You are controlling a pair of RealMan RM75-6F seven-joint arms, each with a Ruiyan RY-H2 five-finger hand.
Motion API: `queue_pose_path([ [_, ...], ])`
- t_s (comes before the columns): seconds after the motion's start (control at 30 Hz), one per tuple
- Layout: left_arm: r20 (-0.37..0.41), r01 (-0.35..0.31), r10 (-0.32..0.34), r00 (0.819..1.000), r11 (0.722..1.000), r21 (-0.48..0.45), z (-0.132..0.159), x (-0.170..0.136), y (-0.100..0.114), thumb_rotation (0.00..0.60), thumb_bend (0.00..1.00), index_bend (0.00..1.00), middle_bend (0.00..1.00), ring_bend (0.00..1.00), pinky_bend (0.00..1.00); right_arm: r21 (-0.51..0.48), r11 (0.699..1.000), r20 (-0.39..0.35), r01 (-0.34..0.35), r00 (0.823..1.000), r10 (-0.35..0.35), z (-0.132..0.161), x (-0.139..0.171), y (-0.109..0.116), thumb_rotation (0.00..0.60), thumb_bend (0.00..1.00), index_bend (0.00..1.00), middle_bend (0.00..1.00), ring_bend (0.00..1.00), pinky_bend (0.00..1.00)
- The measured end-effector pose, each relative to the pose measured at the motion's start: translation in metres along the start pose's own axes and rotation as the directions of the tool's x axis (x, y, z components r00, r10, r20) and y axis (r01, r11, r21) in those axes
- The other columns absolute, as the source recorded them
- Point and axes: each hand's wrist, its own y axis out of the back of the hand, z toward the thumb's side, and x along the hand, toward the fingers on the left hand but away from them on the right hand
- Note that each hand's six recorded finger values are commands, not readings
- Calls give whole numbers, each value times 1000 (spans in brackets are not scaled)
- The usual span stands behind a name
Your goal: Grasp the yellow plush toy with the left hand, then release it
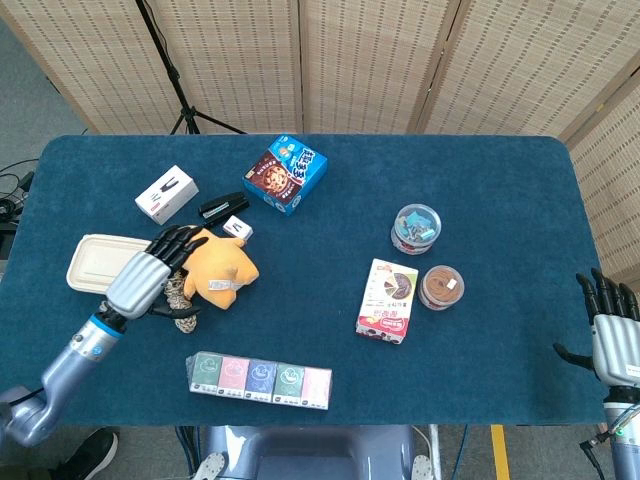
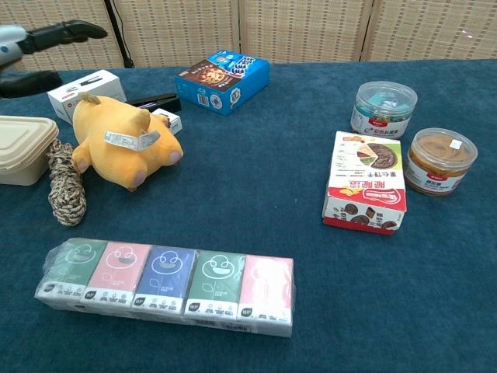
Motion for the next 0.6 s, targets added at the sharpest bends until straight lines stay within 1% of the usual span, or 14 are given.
queue_pose_path([
  [0.07,23,11,-11,1000,1000,-18,3,11,-8,0,0,0,0,0,0,2,1000,8,-3,1000,3,-2,-1,-1,600,0,0,0,0,0],
  [0.3,86,50,-44,995,996,-70,15,49,-49,0,0,0,0,0,0,3,1000,26,-8,1000,8,-6,-3,-3,600,0,0,0,0,0],
  [0.4,98,63,-56,994,996,-67,17,59,-60,0,0,0,0,0,0,-1,1000,34,-12,999,12,-8,-4,-3,600,0,0,0,0,0],
  [0.5,100,69,-64,993,997,-45,16,66,-67,0,0,0,0,0,0,-5,1000,35,-12,999,12,-9,-4,-3,600,0,0,0,0,0],
  [0.6,98,76,-71,993,996,-47,15,74,-72,0,0,0,0,0,0,-7,1000,37,-12,999,12,-10,-5,-2,600,0,0,0,0,0],
])
